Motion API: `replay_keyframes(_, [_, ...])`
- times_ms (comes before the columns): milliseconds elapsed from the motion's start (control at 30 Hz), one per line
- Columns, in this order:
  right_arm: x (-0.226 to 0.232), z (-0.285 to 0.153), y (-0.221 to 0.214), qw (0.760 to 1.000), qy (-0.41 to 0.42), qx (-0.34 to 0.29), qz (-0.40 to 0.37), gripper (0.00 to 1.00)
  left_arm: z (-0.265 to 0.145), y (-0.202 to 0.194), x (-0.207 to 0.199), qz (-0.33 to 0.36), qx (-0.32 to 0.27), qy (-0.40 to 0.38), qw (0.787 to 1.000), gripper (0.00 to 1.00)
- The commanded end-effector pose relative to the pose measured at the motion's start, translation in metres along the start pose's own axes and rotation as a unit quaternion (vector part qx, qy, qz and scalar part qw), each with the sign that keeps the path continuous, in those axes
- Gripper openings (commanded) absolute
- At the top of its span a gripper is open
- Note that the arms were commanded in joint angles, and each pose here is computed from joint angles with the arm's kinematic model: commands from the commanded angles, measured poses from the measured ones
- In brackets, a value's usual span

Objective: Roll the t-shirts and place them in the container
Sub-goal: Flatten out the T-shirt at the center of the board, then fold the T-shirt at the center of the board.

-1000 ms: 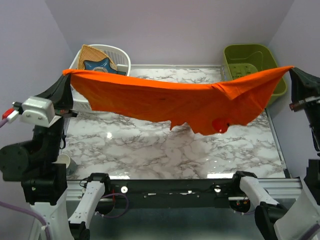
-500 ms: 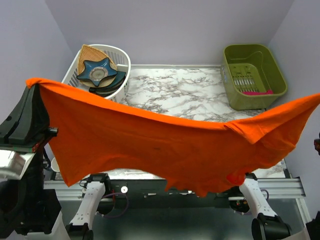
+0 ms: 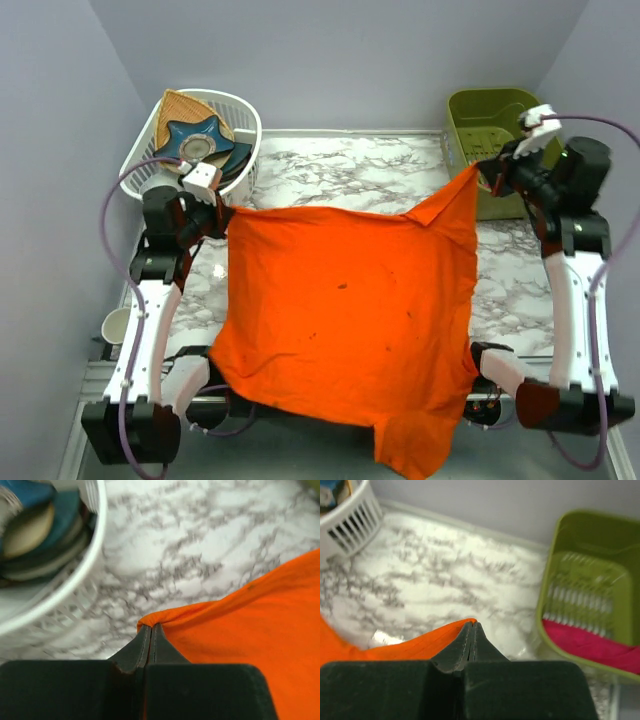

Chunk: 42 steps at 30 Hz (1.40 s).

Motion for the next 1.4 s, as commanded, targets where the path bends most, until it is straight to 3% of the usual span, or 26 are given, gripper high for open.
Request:
replay_keyframes(0, [0.015,0.061,-0.087,0.986,0.109,0.124,0.035,0.01,0.039,-0.050,-0.003,-0.032,0.057,-0.046,0.997,0.00])
replay_keyframes(67, [0.020,0.097,-0.132,0.971,0.135,0.189,0.057,0.01,0.058,-0.066,-0.007,-0.010,0.076,-0.063,0.995,0.00])
replay_keyframes(167, [0.021,0.138,-0.151,0.962,0.152,0.226,0.022,0.01,0.091,-0.085,0.003,0.013,0.109,-0.059,0.992,0.00])
replay_keyframes(200, [0.016,0.159,-0.182,0.952,0.155,0.262,0.025,0.01,0.098,-0.087,0.008,0.017,0.114,-0.053,0.992,0.00])
replay_keyframes(267, [0.000,0.187,-0.178,0.954,0.131,0.268,0.020,0.01,0.119,-0.090,0.023,0.024,0.128,-0.032,0.991,0.00])
replay_keyframes(300, [-0.009,0.202,-0.203,0.946,0.121,0.299,0.030,0.00,0.124,-0.091,0.028,0.037,0.131,-0.028,0.990,0.00])
replay_keyframes(533, [-0.067,0.267,-0.220,0.949,0.009,0.316,-0.002,0.01,0.159,-0.084,0.052,0.063,0.143,-0.006,0.988,0.00])
replay_keyframes(733, [-0.081,0.284,-0.221,0.949,-0.022,0.314,0.000,0.01,0.166,-0.081,0.057,0.060,0.145,0.001,0.988,0.00])
replay_keyframes(967, [-0.036,0.273,-0.234,0.941,0.042,0.332,0.037,0.01,0.151,-0.067,0.053,0.063,0.134,0.004,0.989,0.00])
replay_keyframes(1133, [-0.029,0.278,-0.253,0.933,0.042,0.355,0.047,0.00,0.149,-0.069,0.047,0.054,0.132,-0.002,0.990,0.00])
replay_keyframes(1367, [-0.037,0.257,-0.225,0.937,0.010,0.347,0.030,0.00,0.150,-0.074,0.047,0.064,0.135,-0.005,0.989,0.00])
Point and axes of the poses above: each gripper's point midway between its finger pads, its own z axis out along the fingers, its own x axis along the line the jaws close on, y = z × x, the point moved 1 cm from there along -z, back along the fingers, and after that the axes turned 3 degrees about z, right-handed, at the moved point
